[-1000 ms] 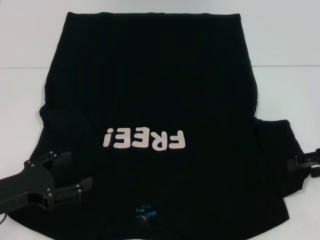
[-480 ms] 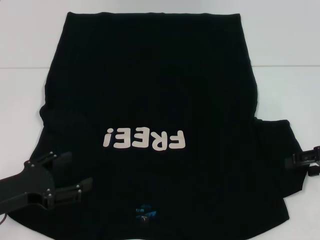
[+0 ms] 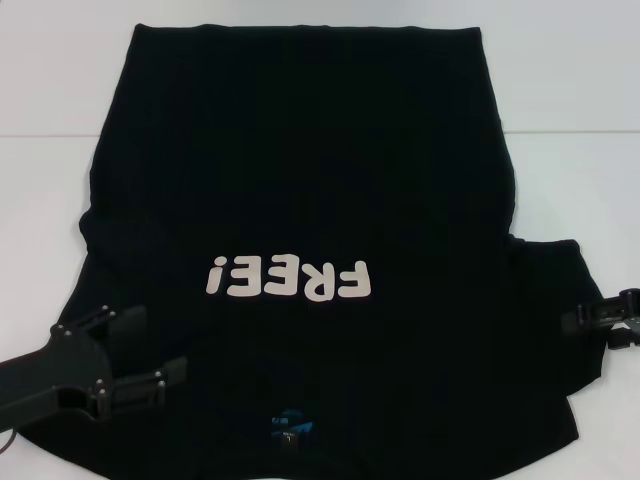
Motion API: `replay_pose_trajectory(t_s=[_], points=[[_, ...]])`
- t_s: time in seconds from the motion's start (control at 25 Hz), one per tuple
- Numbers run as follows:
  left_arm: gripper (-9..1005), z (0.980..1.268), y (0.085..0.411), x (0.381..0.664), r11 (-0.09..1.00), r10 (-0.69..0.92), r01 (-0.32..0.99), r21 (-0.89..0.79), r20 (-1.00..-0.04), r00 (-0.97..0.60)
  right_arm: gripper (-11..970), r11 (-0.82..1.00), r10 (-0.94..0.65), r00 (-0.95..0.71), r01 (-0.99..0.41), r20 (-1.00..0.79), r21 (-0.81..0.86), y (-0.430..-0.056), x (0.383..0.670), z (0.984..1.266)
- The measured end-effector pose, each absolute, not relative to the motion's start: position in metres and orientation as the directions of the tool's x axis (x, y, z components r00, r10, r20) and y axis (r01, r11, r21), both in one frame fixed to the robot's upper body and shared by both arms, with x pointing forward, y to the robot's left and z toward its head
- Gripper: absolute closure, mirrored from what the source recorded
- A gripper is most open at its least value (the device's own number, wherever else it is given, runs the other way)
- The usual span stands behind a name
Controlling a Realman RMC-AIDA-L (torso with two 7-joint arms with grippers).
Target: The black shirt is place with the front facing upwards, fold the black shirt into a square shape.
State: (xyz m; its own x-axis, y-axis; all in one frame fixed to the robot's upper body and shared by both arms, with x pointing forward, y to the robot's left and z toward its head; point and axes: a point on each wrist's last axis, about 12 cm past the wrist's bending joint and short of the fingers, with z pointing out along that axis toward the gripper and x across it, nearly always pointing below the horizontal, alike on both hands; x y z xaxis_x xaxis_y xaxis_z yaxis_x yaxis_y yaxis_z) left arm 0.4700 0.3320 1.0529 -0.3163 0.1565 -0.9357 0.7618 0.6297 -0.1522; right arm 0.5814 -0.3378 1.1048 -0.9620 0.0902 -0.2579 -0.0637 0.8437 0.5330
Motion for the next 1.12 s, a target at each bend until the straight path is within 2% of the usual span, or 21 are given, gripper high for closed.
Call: replay_pose_trajectory(t_s=[1.08, 1.12], points=[[60, 1.0526, 0.3322, 0.4713, 0.633, 0.157, 0.76, -0.151, -0.936, -0.316, 80, 0.841, 0.059, -0.965, -0.09, -0.255, 0.534, -0.3308, 0.5854, 1.1043], [60, 1.0527, 0.3322, 0.4713, 0.632, 0.157, 0.76, -0.151, -0.936, -0.316, 120, 0.841, 0.057, -0.965, -0.091, -0.255, 0.533, -0.3306, 0.5854, 1.1043]])
